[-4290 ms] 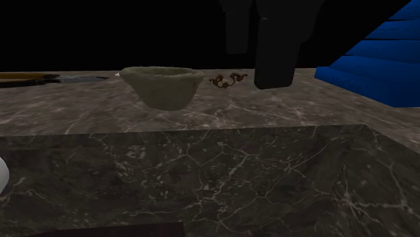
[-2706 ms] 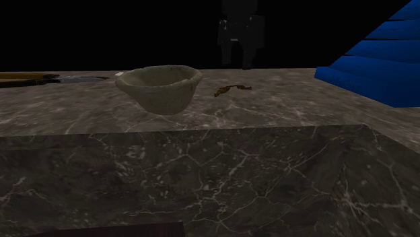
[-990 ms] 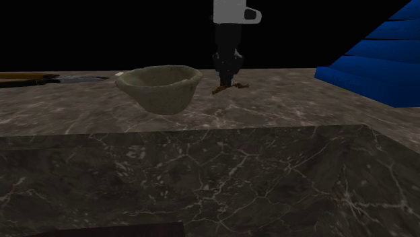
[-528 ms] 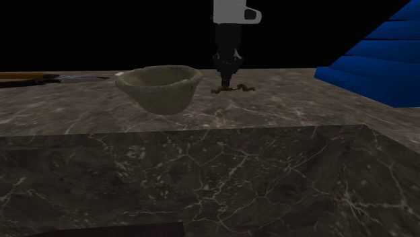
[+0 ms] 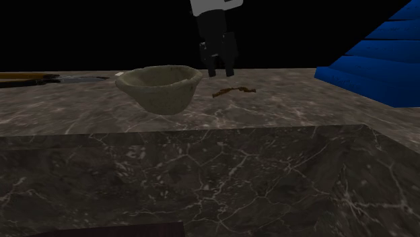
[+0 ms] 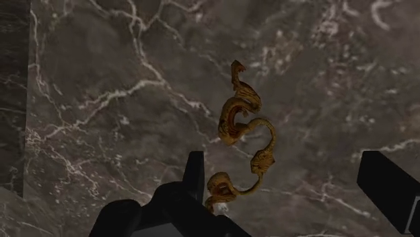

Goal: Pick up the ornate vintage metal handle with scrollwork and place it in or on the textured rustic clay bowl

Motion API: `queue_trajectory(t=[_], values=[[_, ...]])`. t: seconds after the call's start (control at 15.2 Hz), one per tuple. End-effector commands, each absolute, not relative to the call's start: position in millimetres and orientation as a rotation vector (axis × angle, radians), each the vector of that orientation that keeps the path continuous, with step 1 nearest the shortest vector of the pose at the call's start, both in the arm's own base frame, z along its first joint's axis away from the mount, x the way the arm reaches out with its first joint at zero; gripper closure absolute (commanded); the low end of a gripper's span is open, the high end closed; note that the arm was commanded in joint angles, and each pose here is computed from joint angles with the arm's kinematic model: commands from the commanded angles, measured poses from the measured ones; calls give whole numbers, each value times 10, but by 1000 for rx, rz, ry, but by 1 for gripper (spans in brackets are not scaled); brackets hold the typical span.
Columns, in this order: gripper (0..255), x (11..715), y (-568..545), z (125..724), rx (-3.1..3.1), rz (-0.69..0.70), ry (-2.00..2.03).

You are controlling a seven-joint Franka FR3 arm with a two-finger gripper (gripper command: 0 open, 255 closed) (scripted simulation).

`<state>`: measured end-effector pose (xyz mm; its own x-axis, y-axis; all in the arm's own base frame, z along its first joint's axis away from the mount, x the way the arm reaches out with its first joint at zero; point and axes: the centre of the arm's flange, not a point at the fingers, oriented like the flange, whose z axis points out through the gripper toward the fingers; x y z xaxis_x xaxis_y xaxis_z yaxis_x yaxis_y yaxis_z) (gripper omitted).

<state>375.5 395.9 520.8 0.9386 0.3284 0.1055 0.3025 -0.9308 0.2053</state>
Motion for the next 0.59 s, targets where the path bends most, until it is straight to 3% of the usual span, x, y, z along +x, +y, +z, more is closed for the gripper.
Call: queue_trajectory(t=[0.0,0.53], values=[[0,3757,3929,5119,2903,214,476],[0,3798,3889,4884,2903,214,476]])
